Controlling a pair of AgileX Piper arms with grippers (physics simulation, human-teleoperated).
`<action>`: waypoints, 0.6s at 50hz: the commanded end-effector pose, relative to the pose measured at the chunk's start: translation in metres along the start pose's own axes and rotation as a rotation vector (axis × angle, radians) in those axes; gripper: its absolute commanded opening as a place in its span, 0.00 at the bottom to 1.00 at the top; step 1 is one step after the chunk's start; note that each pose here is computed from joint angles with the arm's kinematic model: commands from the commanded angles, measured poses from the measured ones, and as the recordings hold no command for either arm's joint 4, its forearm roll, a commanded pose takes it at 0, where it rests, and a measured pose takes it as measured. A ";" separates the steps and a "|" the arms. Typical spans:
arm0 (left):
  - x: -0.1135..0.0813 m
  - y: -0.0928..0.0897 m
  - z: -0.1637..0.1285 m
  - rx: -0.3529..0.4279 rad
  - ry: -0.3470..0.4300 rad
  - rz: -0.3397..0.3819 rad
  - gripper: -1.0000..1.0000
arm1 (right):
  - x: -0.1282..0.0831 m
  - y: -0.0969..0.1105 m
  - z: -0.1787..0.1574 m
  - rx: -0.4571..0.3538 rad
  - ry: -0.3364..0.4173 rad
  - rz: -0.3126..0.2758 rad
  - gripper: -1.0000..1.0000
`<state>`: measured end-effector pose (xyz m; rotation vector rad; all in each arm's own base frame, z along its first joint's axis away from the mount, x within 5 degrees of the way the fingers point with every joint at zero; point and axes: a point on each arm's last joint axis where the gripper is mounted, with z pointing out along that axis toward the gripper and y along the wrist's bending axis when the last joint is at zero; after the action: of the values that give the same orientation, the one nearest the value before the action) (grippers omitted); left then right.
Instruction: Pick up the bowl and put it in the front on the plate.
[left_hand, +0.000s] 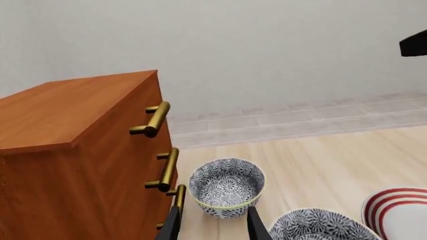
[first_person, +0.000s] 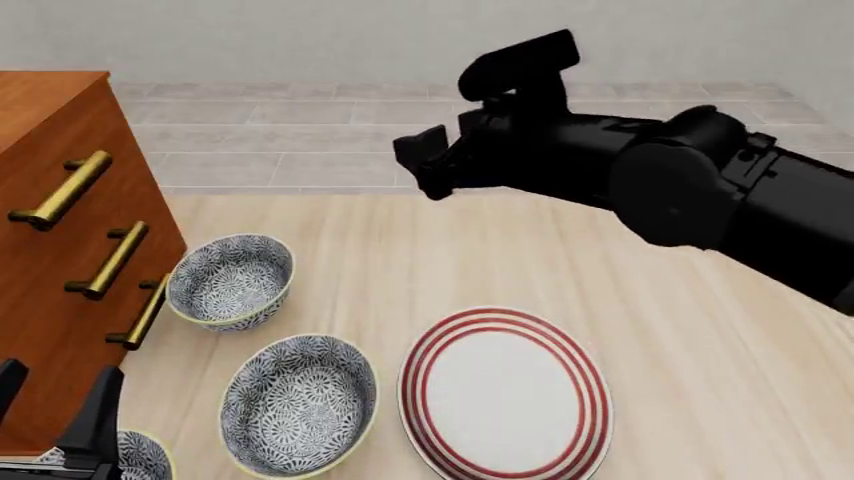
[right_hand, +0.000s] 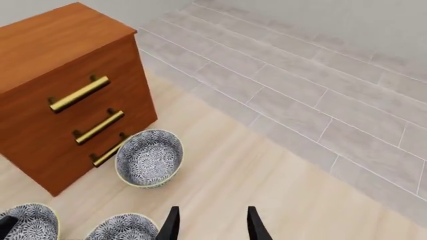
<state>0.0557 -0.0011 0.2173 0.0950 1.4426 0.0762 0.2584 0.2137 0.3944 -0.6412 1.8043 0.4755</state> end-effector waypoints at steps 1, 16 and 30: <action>-0.001 0.000 0.000 0.002 -0.004 0.000 1.00 | -0.002 0.016 0.025 -0.040 0.049 0.020 1.00; -0.001 0.000 0.000 0.002 -0.006 0.005 1.00 | -0.005 0.030 0.051 -0.069 0.099 0.017 1.00; -0.001 0.000 0.000 0.004 -0.003 0.002 1.00 | -0.006 0.044 0.079 -0.094 0.143 0.007 1.00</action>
<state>0.0556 -0.0012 0.2180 0.1002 1.4382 0.0776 0.2826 0.2784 0.3793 -0.7298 1.9051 0.5243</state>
